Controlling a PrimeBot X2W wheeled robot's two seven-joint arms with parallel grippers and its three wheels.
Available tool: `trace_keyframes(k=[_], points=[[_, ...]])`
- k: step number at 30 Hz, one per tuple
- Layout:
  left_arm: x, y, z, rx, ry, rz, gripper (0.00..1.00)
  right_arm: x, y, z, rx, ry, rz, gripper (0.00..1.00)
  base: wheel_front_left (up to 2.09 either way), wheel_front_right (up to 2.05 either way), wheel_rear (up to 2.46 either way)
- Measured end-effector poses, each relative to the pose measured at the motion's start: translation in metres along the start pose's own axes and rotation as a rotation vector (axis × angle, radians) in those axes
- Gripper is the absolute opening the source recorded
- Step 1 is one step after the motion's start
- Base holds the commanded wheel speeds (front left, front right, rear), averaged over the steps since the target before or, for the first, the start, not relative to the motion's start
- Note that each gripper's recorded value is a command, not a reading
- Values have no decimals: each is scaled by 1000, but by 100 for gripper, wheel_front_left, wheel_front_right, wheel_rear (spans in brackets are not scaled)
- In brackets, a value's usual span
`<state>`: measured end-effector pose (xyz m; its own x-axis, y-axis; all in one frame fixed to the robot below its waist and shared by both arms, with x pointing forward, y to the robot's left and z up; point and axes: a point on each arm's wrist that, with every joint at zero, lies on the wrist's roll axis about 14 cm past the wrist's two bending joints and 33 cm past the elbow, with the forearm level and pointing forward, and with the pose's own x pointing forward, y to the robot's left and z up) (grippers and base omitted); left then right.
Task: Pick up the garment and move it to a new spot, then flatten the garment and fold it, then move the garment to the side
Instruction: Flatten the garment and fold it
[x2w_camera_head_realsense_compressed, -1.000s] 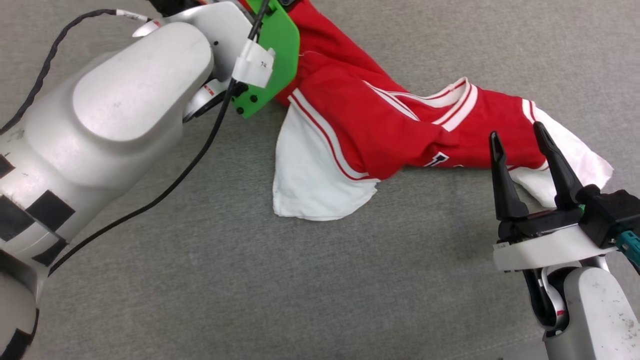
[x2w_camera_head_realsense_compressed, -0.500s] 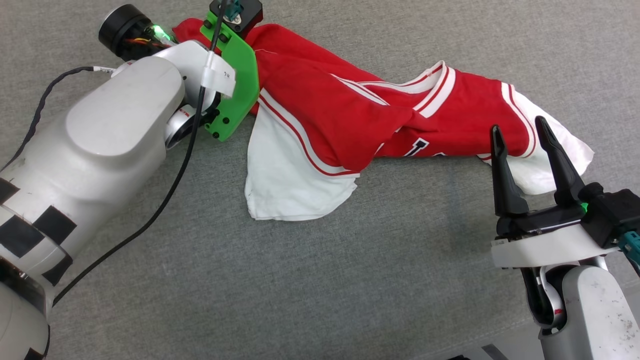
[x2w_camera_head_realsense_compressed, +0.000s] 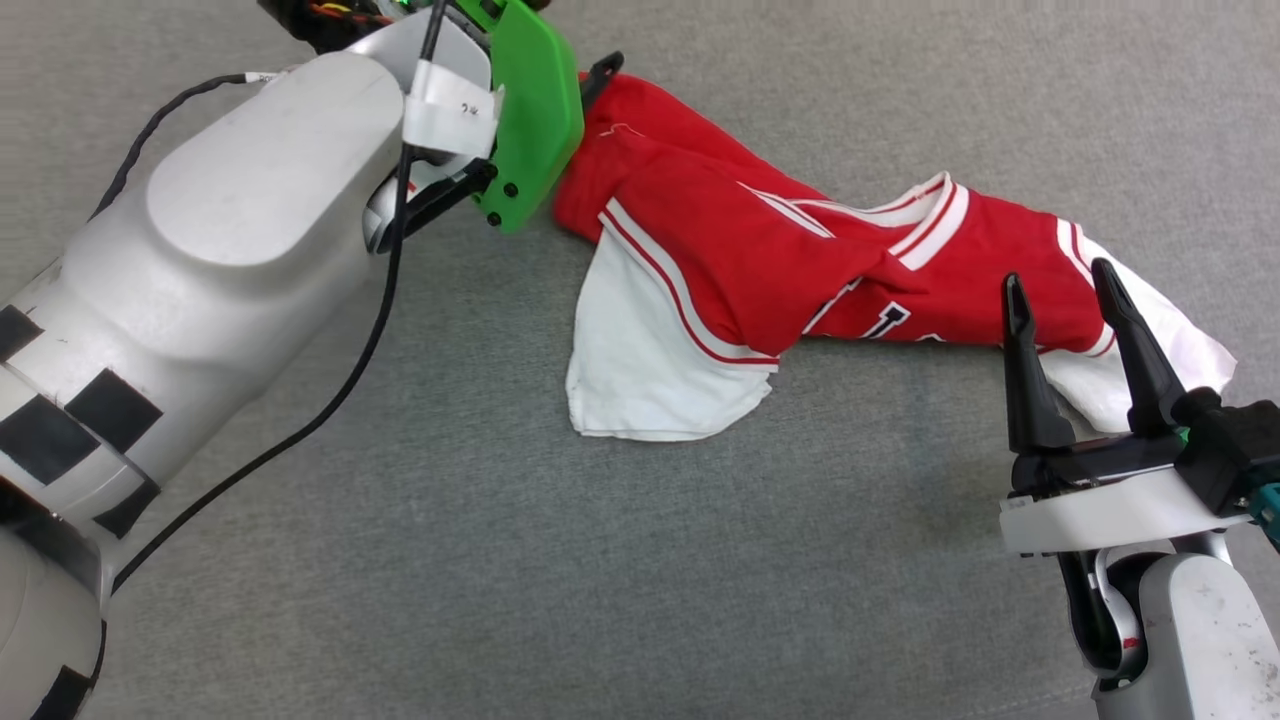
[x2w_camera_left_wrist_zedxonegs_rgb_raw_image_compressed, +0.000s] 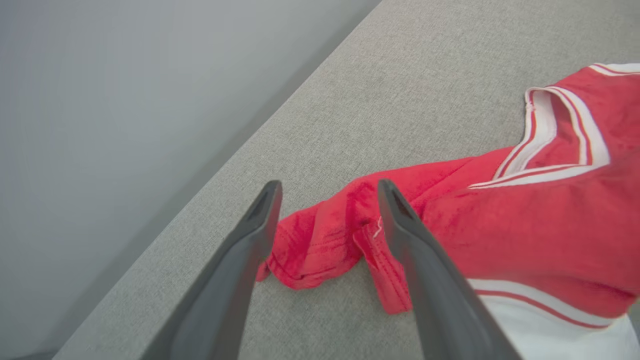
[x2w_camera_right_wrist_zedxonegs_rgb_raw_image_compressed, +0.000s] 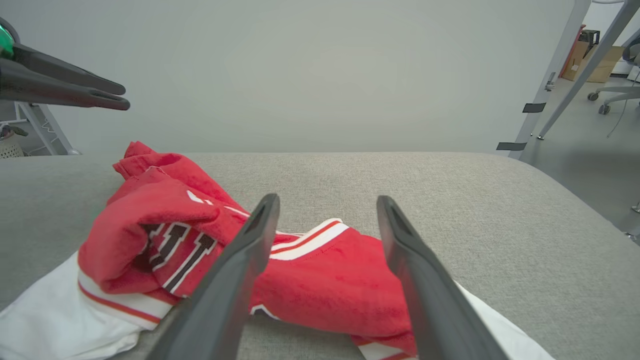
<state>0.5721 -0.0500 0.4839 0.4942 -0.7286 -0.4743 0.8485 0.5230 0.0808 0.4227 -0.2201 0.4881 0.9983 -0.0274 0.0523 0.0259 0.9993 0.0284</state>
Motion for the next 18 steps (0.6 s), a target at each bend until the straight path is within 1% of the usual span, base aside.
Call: trace_keyframes(k=[5, 10, 12, 18], points=[[-26, -17, -6, -25, 134, -33, 100, -2, 9, 10, 13, -27, 26, 100, 0, 0, 0], [-48, -49, -50, -113, 328, -109, 100, -3, 16, 21, 23, -56, 48, 100, 0, 0, 0], [-54, -56, -66, -126, 392, -123, 100, -3, 18, 23, 25, -62, 54, 100, 0, 0, 0], [-57, -78, -96, -139, 502, -183, 100, -5, 15, 21, 19, -54, 45, 100, 0, 0, 0]])
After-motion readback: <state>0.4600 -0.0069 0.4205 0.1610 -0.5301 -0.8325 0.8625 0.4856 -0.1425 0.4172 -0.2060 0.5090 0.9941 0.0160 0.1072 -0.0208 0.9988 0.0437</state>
